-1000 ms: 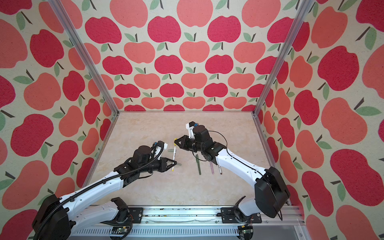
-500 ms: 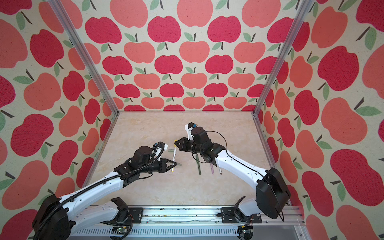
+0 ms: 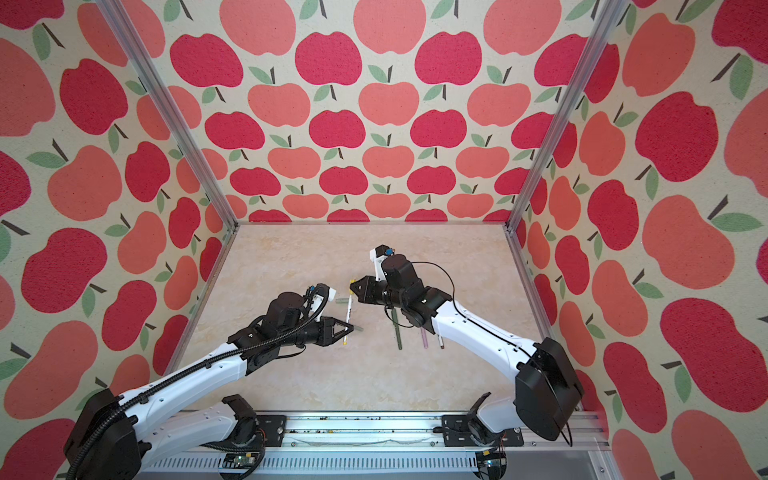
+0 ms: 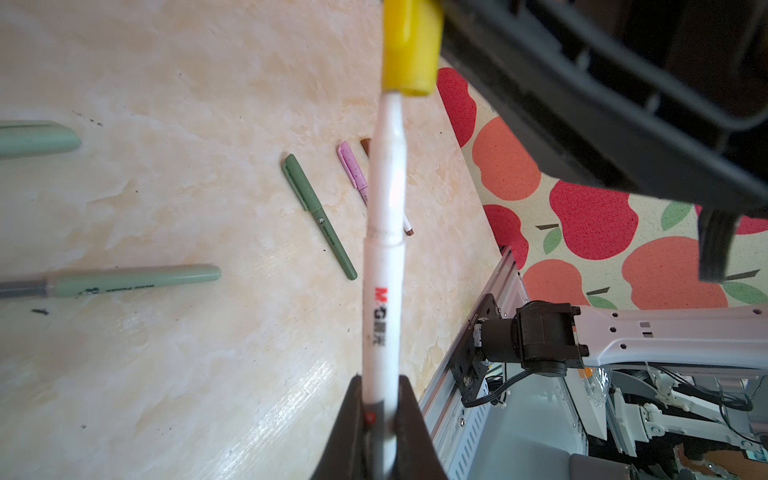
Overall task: Insert the pens into the pen caps
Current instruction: 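Lower the yellow cap onto the upright white pen held by the left gripper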
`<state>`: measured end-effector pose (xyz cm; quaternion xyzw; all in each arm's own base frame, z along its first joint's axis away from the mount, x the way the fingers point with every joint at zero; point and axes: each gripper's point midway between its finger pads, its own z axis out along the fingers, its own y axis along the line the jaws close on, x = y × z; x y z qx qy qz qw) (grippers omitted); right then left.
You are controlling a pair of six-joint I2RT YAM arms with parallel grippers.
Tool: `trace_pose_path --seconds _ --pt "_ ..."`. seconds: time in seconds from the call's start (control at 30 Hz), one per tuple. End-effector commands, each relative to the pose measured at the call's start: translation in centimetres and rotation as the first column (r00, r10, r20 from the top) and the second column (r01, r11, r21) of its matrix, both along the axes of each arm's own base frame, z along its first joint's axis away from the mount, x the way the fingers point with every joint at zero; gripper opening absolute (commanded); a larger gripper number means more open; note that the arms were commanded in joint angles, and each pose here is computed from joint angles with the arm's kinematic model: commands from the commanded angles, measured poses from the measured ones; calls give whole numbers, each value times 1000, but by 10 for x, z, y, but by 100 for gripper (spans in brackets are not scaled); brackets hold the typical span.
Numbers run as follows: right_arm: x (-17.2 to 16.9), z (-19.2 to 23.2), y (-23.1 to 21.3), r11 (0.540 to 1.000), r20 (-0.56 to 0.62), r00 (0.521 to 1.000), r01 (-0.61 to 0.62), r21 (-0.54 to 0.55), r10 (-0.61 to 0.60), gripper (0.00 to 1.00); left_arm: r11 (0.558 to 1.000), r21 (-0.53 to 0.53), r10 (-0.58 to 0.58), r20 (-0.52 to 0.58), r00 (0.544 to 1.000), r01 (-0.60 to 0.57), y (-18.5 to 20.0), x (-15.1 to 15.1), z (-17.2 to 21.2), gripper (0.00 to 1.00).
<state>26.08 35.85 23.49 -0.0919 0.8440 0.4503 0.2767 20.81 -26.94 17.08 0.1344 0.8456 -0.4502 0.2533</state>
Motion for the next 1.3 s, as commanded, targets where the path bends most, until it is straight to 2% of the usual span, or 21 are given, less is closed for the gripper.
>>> trace_pose_path --seconds 0.0,0.6,1.13,1.27 --pt "-13 -6 -3 999 2 999 -32 -35 32 4 1000 -25 18 71 997 -16 0 8 19 0" --pt "-14 -11 0 999 8 1000 -28 -29 28 5 999 -22 29 76 997 -27 1 9 17 0" --pt "-44 -36 3 996 -65 995 -75 -52 71 5 995 -44 96 175 980 -90 11 26 42 0" --pt "-48 -37 3 995 -66 994 -87 -51 83 10 997 -49 60 197 979 -52 9 26 47 0"
